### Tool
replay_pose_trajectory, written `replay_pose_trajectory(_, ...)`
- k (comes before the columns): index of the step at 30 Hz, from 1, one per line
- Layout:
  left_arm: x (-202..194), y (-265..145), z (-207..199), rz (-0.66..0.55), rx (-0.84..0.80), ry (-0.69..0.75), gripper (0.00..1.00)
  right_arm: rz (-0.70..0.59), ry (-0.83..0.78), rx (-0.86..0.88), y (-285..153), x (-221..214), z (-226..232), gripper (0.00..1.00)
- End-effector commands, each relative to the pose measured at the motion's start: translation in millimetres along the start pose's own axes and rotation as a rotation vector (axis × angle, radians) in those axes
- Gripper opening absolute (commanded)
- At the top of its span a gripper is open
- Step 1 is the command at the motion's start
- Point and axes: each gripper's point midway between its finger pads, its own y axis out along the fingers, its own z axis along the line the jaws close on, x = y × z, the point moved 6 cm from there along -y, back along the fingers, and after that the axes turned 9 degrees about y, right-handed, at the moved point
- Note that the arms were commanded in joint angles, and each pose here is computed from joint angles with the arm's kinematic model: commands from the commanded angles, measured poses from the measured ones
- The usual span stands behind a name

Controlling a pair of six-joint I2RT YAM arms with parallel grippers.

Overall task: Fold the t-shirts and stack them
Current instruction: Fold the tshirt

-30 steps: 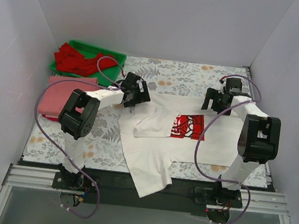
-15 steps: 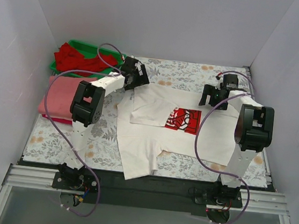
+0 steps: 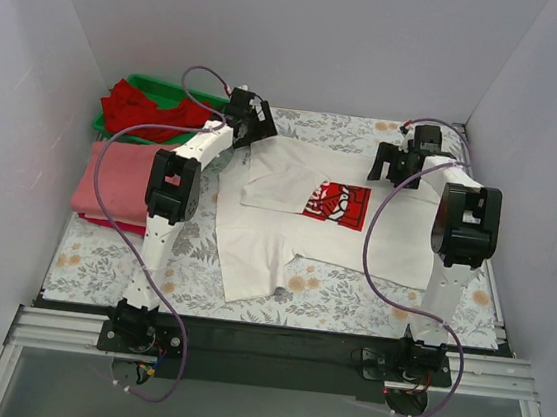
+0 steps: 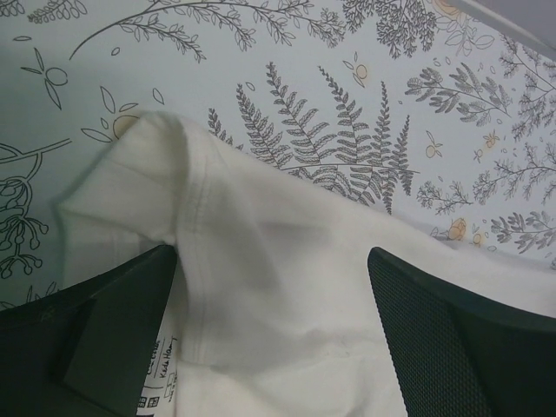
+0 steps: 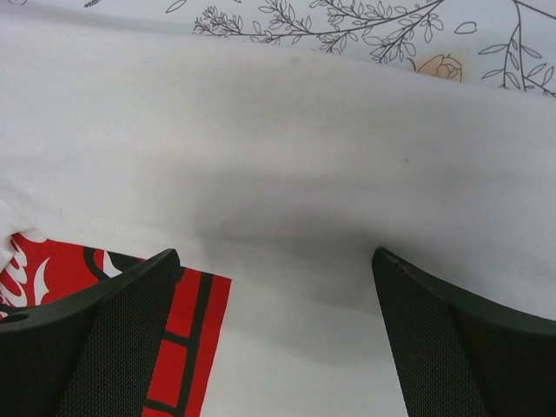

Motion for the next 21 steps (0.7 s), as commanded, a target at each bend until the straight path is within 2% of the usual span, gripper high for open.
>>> replay_pose_trajectory(1, -25.4, 1.2, 29.1, 0.137, 0.060, 0.020, 0.94, 0.028, -0.025, -0.014, -0.5, 2.0, -2.3, 0.98)
replay_pose_trajectory(3, -14.6, -9.9, 16.5, 0.119, 0.010, 0.032, 0.95, -0.021, -0.044, -0.004, -17.9, 19.3, 7.1, 0.98)
replay_pose_trajectory(7, 16.1, -59.1, -20.0, 0.005, -0.037, 0.100, 0.96, -0.119, -0.045, 0.016, -57.1, 42.2, 25.4, 0.98)
replay_pose_trajectory(10, 23.0, -90.3, -39.6, -0.044, -0.062, 0.121, 0.96, -0.161, -0.022, 0.018, -87.6, 38.0, 33.3, 0.98)
replay_pose_trajectory(11, 25.6, -111.8, -43.1, -0.061, -0.069, 0.117, 0.96, -0.173, -0.005, -0.009, -94.9, 34.8, 31.6, 0.98)
replay_pose_trajectory(13, 26.3, -130.5, -44.3, -0.106, -0.036, 0.103, 0.96, -0.183, 0.022, -0.045, -113.6, 16.3, 29.0, 0.98)
replay_pose_trajectory(14, 19.9, -146.2, -40.3, -0.112, -0.014, 0.100, 0.96, -0.235, 0.028, -0.078, -133.5, 15.2, 28.5, 0.98)
replay_pose_trajectory(16, 12.8, -165.8, -41.2, -0.120, 0.002, 0.084, 0.97, -0.204, 0.066, -0.129, -135.8, -17.7, 16.1, 0.98)
replay_pose_trajectory(17, 2.3, -172.0, -40.2, -0.105, 0.004, 0.077, 0.97, -0.247, 0.082, -0.137, -150.6, -24.6, 16.6, 0.98)
replay_pose_trajectory(19, -27.6, -197.9, -39.3, -0.090, 0.018, 0.066, 0.97, -0.228, 0.114, -0.194, -150.8, -57.2, 2.6, 0.98)
replay_pose_trajectory(20, -39.6, -209.0, -41.1, -0.089, 0.015, 0.068, 0.97, -0.270, 0.126, -0.212, -162.4, -61.4, 1.4, 0.98)
replay_pose_trajectory(21, -70.4, -224.7, -40.1, -0.056, 0.016, 0.089, 0.97, -0.286, 0.128, -0.217, -164.4, -66.4, -0.6, 0.98)
